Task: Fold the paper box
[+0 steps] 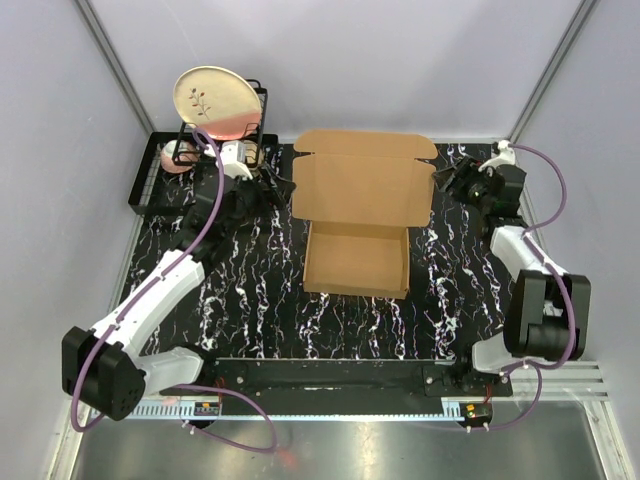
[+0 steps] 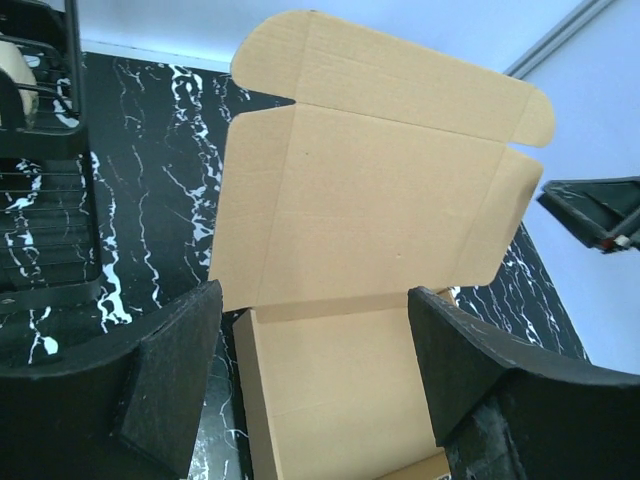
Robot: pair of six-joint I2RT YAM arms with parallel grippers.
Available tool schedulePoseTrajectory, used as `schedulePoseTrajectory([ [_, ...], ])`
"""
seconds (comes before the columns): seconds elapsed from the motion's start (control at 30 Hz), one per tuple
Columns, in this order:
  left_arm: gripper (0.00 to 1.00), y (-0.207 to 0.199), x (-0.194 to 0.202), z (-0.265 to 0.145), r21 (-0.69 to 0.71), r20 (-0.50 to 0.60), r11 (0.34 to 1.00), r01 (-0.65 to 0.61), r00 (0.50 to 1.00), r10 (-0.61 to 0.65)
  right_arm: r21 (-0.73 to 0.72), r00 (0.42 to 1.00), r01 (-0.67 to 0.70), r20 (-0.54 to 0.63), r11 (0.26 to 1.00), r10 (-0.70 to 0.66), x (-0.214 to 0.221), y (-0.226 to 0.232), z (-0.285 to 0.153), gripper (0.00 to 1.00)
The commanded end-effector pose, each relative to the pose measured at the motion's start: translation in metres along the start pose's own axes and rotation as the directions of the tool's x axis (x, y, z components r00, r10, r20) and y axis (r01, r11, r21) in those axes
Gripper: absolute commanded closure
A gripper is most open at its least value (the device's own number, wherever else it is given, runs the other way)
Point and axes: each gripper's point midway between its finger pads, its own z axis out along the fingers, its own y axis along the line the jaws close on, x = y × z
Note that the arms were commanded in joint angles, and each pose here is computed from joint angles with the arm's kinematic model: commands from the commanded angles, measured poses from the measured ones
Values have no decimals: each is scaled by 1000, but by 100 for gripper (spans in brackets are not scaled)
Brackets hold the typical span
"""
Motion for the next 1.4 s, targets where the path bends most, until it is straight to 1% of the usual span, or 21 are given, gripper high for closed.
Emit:
schedulePoseTrajectory([
  [0.0, 22, -21, -16, -4, 113, 60, 994, -4, 998, -3, -238, 1000, 0, -4, 971, -1, -9, 39, 11, 29],
  [0.07, 22, -19, -14, -4, 113, 56, 994, -6, 998, 0, -243, 999, -18, -31, 970, 11, -1, 35, 19, 31],
  [0.17, 22, -17, -11, -2, 107, 48, 994, -12, 999, 7, -257, 1000, -22, -27, 966, 15, -1, 34, 24, 32],
  [0.27, 22, -16, -6, 2, 110, 32, 994, -5, 999, 2, -270, 999, -31, -41, 962, 20, 0, 34, 32, 35],
  [0.4, 21, -14, -5, 4, 104, 27, 995, -7, 1000, 4, -297, 999, -28, -33, 954, 19, -4, 37, 39, 37],
  [0.53, 21, -12, -1, 5, 94, 19, 996, -9, 1000, 7, -328, 998, -44, -67, 944, 23, -1, 38, 48, 45],
  [0.7, 22, -5, 4, 7, 69, 10, 998, -13, 1000, 12, -352, 996, -50, -85, 935, 21, 2, 41, 51, 51],
  [0.83, 22, -2, 3, 8, 62, 12, 998, -13, 1000, 12, -357, 993, -62, -114, 932, 22, 11, 42, 56, 58],
  [0.87, 21, -2, 2, 7, 58, 14, 998, -13, 1000, 12, -356, 993, -57, -120, 933, 15, 13, 43, 56, 65],
  [0.93, 21, 2, 0, 7, 41, 22, 999, -20, 1000, 19, -345, 993, -58, -119, 937, 17, 14, 42, 54, 71],
  [1.0, 21, 14, -4, 9, -21, 28, 1000, -20, 999, 21, -317, 993, -53, -118, 947, 16, 15, 38, 52, 80],
  [1.07, 21, 28, -8, 12, -87, 25, 996, -35, 999, 37, -303, 996, -18, -93, 953, -11, 8, 40, 45, 83],
  [1.1, 21, 33, -10, 14, -108, 27, 993, -43, 999, 47, -282, 995, -14, -101, 959, -15, 9, 38, 42, 85],
  [1.13, 21, 36, -14, 16, -117, 32, 991, -67, 997, 72, -286, 995, 16, -87, 958, -42, 3, 42, 37, 86],
  [1.17, 20, 40, -10, 22, -112, 13, 991, -75, 997, 77, -279, 994, 17, -97, 960, -46, 2, 43, 34, 87],
  [1.2, 20, 39, -9, 27, -97, 4, 992, -84, 996, 85, -288, 994, 30, -91, 957, -59, -2, 48, 29, 90],
  [1.27, 20, 37, -4, 42, -61, -39, 992, -107, 994, 105, -296, 990, 55, -109, 954, -90, -3, 51, 24, 93],
  [1.33, 19, 36, -2, 59, -42, -68, 992, -116, 991, 113, -306, 987, 88, -99, 948, -124, -8, 57, 15, 95],
  [1.37, 19, 33, 0, 63, -8, -82, 994, -113, 990, 112, -306, 986, 92, -103, 948, -129, -6, 57, 11, 95],
])
